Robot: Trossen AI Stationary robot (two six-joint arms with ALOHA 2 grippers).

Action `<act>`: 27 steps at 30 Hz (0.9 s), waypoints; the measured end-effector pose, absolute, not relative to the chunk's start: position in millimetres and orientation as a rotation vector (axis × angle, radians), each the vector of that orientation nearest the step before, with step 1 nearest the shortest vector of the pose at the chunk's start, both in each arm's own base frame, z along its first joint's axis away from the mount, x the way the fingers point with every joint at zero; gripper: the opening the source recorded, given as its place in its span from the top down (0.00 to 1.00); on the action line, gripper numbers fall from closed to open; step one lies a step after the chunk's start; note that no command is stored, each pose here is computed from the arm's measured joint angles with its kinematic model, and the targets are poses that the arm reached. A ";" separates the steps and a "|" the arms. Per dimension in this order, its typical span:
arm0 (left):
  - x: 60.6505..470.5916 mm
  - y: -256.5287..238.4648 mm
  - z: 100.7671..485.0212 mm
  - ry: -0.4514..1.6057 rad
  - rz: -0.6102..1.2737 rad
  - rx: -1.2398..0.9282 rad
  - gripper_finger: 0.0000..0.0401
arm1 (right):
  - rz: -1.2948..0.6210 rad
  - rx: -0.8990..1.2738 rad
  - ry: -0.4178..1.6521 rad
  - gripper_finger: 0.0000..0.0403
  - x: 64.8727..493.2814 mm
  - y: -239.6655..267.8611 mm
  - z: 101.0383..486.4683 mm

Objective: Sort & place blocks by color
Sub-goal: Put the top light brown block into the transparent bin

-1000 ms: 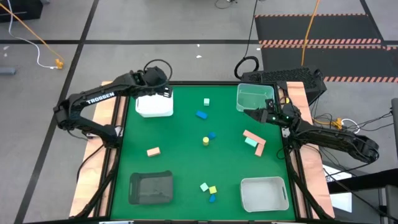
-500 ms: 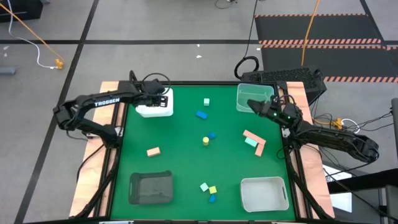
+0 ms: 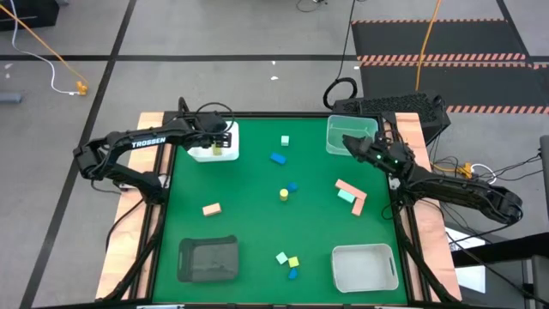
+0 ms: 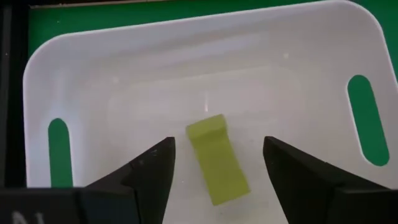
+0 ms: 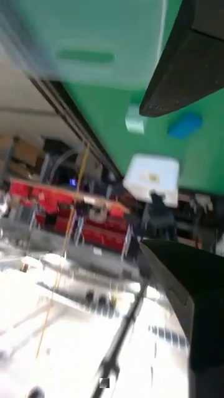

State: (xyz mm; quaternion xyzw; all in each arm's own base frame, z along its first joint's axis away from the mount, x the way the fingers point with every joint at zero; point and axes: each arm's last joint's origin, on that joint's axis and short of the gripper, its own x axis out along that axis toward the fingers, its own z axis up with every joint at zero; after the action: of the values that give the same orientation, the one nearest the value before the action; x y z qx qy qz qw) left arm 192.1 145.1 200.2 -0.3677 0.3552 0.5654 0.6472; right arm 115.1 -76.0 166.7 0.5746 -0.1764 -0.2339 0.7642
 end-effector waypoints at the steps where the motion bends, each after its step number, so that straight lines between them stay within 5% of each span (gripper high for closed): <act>1: 192.7 144.9 200.9 0.804 1.286 -0.839 0.37 | -0.479 1.248 -0.399 0.19 115.2 -75.6 169.4; 14: 236.6 122.6 236.5 0.647 1.045 -0.749 0.37 | -0.341 1.142 -0.728 0.19 108.6 -74.6 200.7; 27: 282.4 73.5 276.6 0.389 0.726 -0.688 0.36 | -0.117 0.813 -0.759 0.16 113.4 -69.8 265.3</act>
State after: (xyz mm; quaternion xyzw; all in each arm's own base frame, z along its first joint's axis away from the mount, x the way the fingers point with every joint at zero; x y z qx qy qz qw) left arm 282.4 73.5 276.6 -0.3278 0.1853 0.3460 0.8594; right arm 113.4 -69.8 265.3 0.3857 -0.3600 -0.0555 0.8477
